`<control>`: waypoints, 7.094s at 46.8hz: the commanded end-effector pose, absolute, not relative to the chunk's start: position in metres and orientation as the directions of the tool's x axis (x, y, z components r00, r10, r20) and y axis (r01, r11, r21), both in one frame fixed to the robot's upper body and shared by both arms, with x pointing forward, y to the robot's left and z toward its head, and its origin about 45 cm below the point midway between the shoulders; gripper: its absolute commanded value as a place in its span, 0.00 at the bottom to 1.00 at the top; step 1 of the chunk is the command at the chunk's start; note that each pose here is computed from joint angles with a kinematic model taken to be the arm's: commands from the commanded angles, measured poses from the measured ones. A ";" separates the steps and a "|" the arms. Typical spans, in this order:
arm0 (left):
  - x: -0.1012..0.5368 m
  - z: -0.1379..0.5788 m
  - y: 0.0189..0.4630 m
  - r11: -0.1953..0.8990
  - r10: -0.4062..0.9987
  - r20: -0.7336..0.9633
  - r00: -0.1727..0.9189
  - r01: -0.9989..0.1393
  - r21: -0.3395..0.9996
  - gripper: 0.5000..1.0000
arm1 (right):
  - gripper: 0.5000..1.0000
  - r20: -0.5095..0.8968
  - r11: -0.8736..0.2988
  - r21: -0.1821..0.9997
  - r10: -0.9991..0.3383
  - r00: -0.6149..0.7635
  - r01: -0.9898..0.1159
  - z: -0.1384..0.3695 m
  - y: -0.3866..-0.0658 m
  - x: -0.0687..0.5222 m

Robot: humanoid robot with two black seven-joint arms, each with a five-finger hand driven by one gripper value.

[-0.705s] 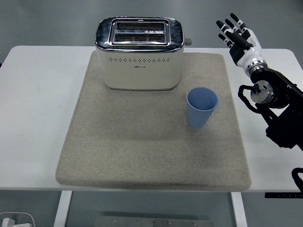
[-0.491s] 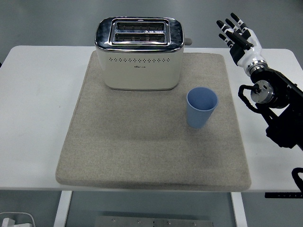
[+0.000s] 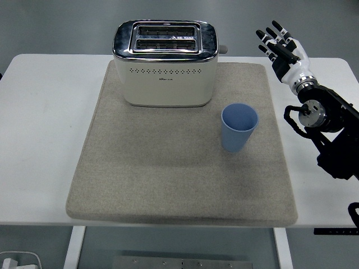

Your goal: Put the water cup in front of the bread machine

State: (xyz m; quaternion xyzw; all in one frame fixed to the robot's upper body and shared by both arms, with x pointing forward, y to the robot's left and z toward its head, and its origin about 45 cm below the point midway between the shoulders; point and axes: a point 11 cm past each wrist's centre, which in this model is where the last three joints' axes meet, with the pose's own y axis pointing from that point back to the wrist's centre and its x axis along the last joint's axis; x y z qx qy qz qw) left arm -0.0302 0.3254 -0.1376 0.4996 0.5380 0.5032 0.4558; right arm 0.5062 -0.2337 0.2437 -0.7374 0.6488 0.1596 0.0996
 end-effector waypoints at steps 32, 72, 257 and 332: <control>-0.030 -0.138 0.325 -0.005 0.996 0.011 -0.088 0.078 0.997 1.00 | 0.86 -0.334 -0.251 -0.009 -0.912 0.239 -0.968 0.246 -0.273 0.465; -0.030 -0.138 0.325 -0.005 0.996 0.011 -0.088 0.078 0.997 1.00 | 0.86 -0.192 -0.358 -0.059 -0.912 0.362 -0.932 0.238 -0.315 0.404; -0.030 -0.138 0.325 -0.004 0.996 0.011 -0.088 0.081 0.997 1.00 | 0.86 0.250 -0.621 -0.019 -0.762 0.597 -0.784 0.188 -0.225 0.355; -0.030 -0.138 0.325 -0.004 0.996 0.011 -0.088 0.081 0.997 1.00 | 0.33 0.182 -0.669 -0.151 -0.743 0.644 -0.728 0.221 -0.154 0.370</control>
